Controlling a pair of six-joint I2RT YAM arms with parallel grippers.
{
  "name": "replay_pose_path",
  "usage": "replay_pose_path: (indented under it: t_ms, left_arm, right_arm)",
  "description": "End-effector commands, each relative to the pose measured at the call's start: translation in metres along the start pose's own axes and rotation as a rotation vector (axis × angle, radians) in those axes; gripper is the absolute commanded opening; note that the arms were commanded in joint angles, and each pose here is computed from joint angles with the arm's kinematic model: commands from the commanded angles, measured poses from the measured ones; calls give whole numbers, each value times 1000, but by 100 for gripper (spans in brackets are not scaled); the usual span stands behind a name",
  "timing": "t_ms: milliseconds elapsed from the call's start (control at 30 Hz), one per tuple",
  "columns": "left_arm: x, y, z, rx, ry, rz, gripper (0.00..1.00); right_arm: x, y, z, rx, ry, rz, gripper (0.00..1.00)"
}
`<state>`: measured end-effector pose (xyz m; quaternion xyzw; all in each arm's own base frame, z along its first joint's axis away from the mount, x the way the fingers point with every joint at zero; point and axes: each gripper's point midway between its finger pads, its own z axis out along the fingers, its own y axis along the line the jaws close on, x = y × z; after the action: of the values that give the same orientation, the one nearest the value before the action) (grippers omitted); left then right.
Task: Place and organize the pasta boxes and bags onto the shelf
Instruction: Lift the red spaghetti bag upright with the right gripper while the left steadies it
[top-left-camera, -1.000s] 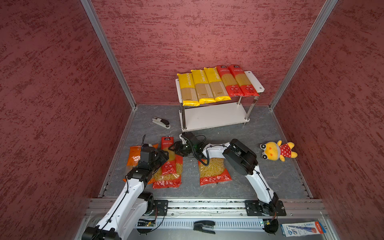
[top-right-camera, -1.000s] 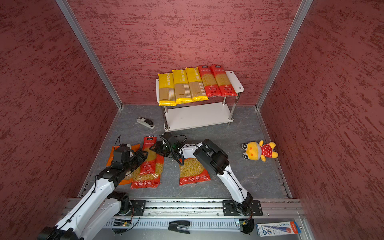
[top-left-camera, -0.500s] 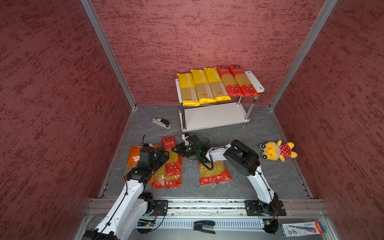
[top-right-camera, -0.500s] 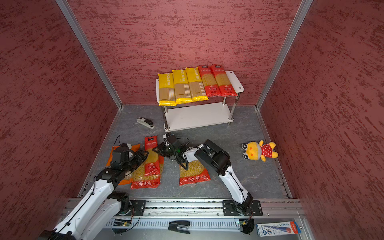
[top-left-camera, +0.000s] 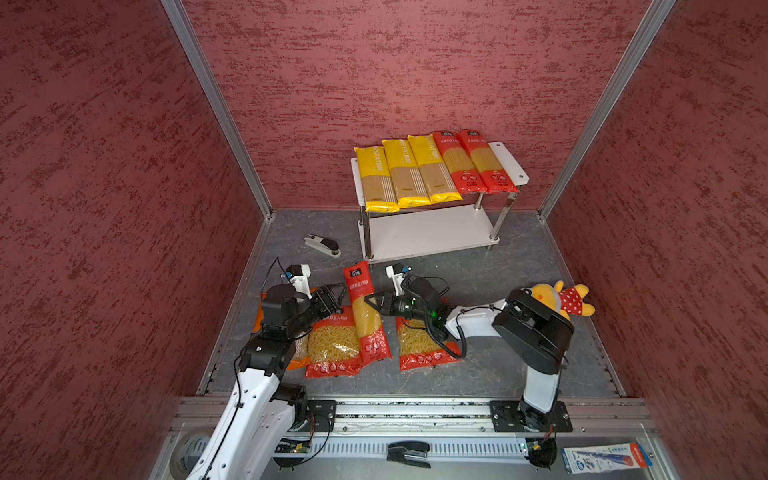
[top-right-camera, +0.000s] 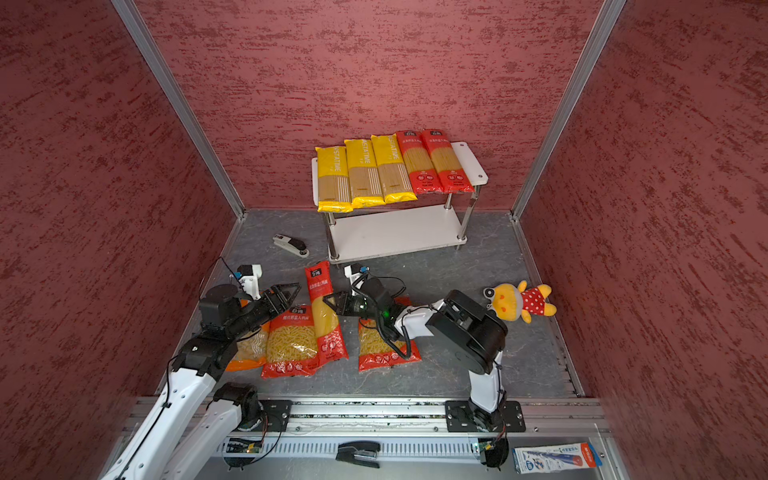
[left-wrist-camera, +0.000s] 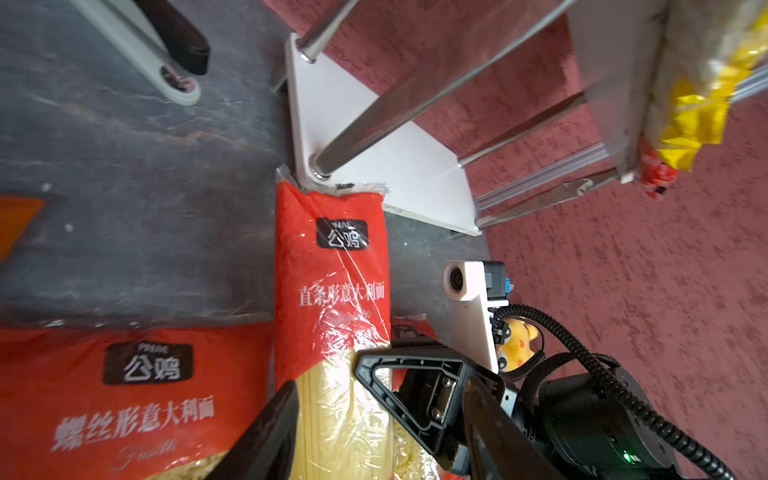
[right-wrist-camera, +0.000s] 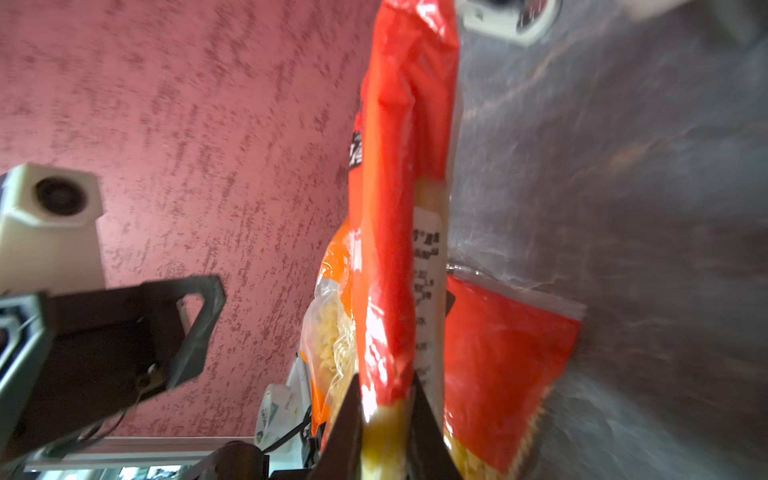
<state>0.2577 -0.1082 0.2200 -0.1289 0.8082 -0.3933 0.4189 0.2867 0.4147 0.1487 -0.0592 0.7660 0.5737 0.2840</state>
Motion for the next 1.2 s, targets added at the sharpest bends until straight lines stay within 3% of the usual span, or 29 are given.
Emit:
replay_pose_path:
  t_ms: [0,267,567,767,1167]
  left_arm:
    - [-11,-43,-4,183,-27,120,63]
    - [12,-97,0,408,-18,326,65]
    - [33,-139,17,616,69,383,65]
    - [40,-169,18,753,98,447,65]
    - [34,-192,25,838,105,497,56]
  right_arm:
    - [-70,78,-42,-200,-269,-274,0]
    - [-113,127,-115,-261,-447,-503,0]
    - [-136,189,-160,-391,-498,-706,0]
    - [-137,217,-174,-477,-487,-761,0]
    - [-126,242,-188,-601,-434,-755,0]
